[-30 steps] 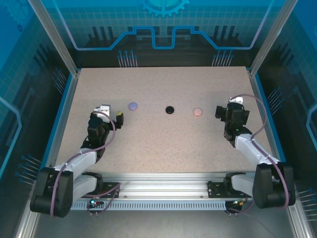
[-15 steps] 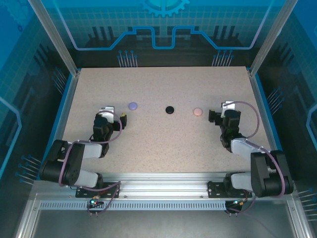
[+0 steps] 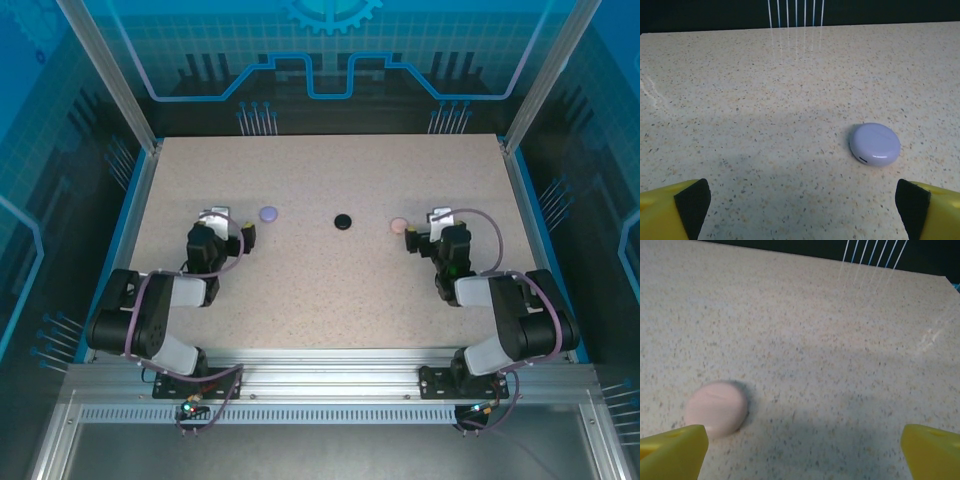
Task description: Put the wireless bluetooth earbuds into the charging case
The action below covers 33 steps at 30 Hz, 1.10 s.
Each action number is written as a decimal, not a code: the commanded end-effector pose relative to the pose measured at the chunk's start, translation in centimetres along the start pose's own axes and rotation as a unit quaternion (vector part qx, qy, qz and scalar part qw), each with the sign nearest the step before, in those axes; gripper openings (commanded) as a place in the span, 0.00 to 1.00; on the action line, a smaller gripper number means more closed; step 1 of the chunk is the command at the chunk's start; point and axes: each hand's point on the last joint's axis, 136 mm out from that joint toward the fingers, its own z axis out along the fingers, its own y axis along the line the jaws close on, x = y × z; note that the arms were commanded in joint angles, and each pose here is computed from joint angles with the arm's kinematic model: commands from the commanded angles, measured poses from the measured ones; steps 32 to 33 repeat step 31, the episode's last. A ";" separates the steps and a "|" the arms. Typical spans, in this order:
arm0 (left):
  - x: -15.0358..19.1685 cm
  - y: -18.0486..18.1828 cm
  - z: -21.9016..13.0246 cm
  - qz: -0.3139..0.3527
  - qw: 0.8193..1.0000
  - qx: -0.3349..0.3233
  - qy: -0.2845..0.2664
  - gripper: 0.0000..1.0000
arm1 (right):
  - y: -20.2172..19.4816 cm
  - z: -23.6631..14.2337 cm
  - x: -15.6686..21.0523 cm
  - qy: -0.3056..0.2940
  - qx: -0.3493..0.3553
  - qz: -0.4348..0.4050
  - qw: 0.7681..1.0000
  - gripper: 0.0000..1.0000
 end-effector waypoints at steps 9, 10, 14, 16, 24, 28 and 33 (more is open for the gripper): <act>0.3 1.0 0.6 -0.044 0.999 0.009 0.022 0.99 | -0.6 0.6 -0.7 -0.001 -0.012 0.022 1.000 1.00; 0.2 0.9 0.6 -0.042 0.999 0.009 0.021 0.99 | -0.6 0.6 -0.7 -0.001 -0.013 0.022 1.000 1.00; 0.2 0.8 0.6 -0.042 0.999 0.009 0.022 0.99 | -0.3 0.6 -0.7 -0.002 -0.009 0.012 1.000 1.00; 0.3 0.8 0.6 -0.041 0.999 0.009 0.023 0.99 | -0.3 0.6 -0.7 -0.001 -0.011 0.012 1.000 1.00; 0.3 0.8 0.6 -0.042 0.999 0.009 0.023 0.99 | -0.2 0.6 -0.7 0.000 -0.014 0.013 1.000 1.00; 0.3 0.8 0.6 -0.041 0.999 0.009 0.023 0.99 | 0.4 0.9 -0.7 0.007 -0.050 0.014 0.999 1.00; 0.3 0.8 0.6 -0.042 0.999 0.009 0.023 0.99 | 0.6 0.7 -0.7 0.003 -0.053 0.011 0.999 1.00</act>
